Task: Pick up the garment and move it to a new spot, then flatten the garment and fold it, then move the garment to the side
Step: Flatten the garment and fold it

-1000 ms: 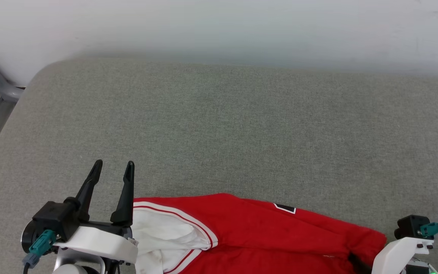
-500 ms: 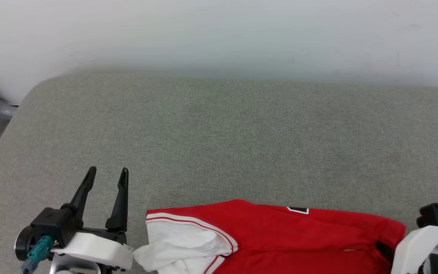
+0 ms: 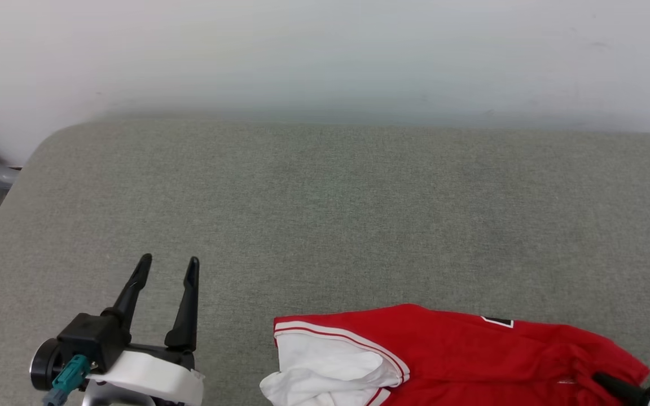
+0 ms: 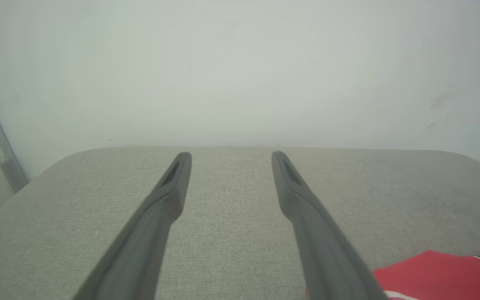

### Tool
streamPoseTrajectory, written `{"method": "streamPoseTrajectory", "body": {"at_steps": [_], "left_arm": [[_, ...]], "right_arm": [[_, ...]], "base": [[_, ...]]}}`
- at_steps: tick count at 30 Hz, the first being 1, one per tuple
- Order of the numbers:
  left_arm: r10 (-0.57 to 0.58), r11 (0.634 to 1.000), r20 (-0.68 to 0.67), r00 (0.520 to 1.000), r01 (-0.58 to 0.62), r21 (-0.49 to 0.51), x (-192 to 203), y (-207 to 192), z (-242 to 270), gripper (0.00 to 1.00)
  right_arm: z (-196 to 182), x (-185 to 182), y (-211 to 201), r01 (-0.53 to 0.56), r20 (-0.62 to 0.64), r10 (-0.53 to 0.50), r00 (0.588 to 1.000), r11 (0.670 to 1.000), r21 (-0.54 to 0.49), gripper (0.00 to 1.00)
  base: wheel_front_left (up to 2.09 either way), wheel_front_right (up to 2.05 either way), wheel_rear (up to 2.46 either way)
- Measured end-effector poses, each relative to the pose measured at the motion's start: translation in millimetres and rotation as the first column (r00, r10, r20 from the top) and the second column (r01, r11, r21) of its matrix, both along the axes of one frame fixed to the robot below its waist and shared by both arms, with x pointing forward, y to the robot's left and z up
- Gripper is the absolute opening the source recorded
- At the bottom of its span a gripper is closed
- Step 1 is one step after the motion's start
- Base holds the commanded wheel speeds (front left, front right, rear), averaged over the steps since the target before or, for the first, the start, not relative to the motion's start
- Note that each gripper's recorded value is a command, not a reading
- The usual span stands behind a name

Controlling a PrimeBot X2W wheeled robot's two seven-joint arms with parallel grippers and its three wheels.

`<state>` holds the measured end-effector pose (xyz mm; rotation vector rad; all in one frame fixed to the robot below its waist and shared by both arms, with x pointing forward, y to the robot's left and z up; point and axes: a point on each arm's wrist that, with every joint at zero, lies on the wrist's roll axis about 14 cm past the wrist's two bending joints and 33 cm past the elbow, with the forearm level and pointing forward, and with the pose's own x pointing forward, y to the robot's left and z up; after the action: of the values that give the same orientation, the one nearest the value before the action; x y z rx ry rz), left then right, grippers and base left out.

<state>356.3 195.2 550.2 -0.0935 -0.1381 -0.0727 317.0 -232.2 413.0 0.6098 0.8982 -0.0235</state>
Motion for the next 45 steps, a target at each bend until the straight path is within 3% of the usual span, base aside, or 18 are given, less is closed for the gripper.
{"method": "streamPoseTrajectory", "body": {"at_steps": [4, 7, 12, 17, 20, 29, 32, 35, 37, 38, 39, 40, 45], "left_arm": [[0.001, 1.0, -0.001, 1.0, -0.001, 0.002, -2.2, 0.2, -0.6, 1.0], [0.001, 1.0, -0.003, 1.0, -0.001, 0.0, -2.8, 0.4, -0.6, 1.0], [-0.005, 1.0, -0.007, 1.0, 0.005, 0.006, -2.1, -0.4, -0.9, 1.0], [-0.01, 1.0, -0.017, 1.0, 0.01, 0.009, -1.9, -1.1, -2.6, 1.0], [-0.005, 1.0, -0.029, 1.0, 0.005, 0.009, -1.4, 1.2, -4.9, 1.0], [0.007, 1.0, -0.061, 0.998, -0.006, 0.006, 10.3, 8.7, -14.9, 1.0], [0.009, 1.0, -0.069, 0.998, -0.009, 0.002, 15.2, 9.9, -18.5, 1.0], [0.016, 1.0, -0.082, 0.997, -0.016, 0.002, 19.3, 12.6, -24.1, 1.0], [0.017, 1.0, -0.091, 0.996, -0.017, 0.002, 20.9, 13.4, -27.5, 1.0], [0.019, 1.0, -0.094, 0.995, -0.018, 0.001, 21.3, 13.8, -28.8, 1.0], [0.019, 1.0, -0.096, 0.995, -0.019, 0.001, 21.6, 13.7, -29.7, 1.0], [0.016, 1.0, -0.096, 0.995, -0.016, 0.001, 21.8, 13.3, -30.1, 1.0], [0.009, 1.0, -0.079, 0.997, -0.009, 0.001, 22.1, 10.5, -26.1, 1.0]], "right_arm": [[13.3, 4.9, 26.5, -0.038, 0.024, 0.033, 0.999, 0.971, 0.238, 0.0], [21.5, 6.3, 55.9, -0.088, 0.061, 0.069, 0.996, 0.904, 0.418, 0.0], [36.3, 4.7, 109.5, -0.206, 0.119, 0.167, 0.979, 0.779, 0.593, 0.0], [38.5, -0.1, 154.6, -0.288, 0.14, 0.26, 0.955, 0.715, 0.637, 0.0], [35.7, -1.3, 178.7, -0.329, 0.142, 0.314, 0.939, 0.697, 0.637, 0.0], [55.9, 14.9, 273.8, -0.448, 0.231, 0.424, 0.876, 0.536, 0.716, 0.0], [48.7, 14.4, 290.5, -0.454, 0.216, 0.452, 0.865, 0.526, 0.719, 0.0], [31.9, 13.2, 299.0, -0.459, 0.181, 0.483, 0.857, 0.552, 0.696, 0.0], [20.9, 11.0, 301.2, -0.451, 0.154, 0.492, 0.857, 0.57, 0.687, 0.2], [17.7, 9.5, 302.3, -0.451, 0.147, 0.497, 0.855, 0.575, 0.683, 0.39], [16.0, 8.7, 302.9, -0.451, 0.144, 0.498, 0.855, 0.579, 0.679, 0.96], [16.9, 9.2, 303.8, -0.454, 0.149, 0.496, 0.856, 0.581, 0.676, 1.0], [32.7, 12.6, 306.7, -0.475, 0.206, 0.469, 0.859, 0.577, 0.664, 1.0]], "base": [[0.0, 0.0, 0.0], [0.0, 0.0, 0.0], [0.0, 0.0, 0.0], [0.0, 0.0, 0.0], [0.0, 0.0, 0.0], [0.0, 0.0, 0.0], [0.0, 0.0, 0.0], [0.0, 0.0, 0.0], [0.0, 0.0, 0.0], [0.0, 0.0, 0.0], [0.0, 0.0, 0.0], [0.0, 0.0, 0.0], [0.0, 0.0, 0.0]]}}
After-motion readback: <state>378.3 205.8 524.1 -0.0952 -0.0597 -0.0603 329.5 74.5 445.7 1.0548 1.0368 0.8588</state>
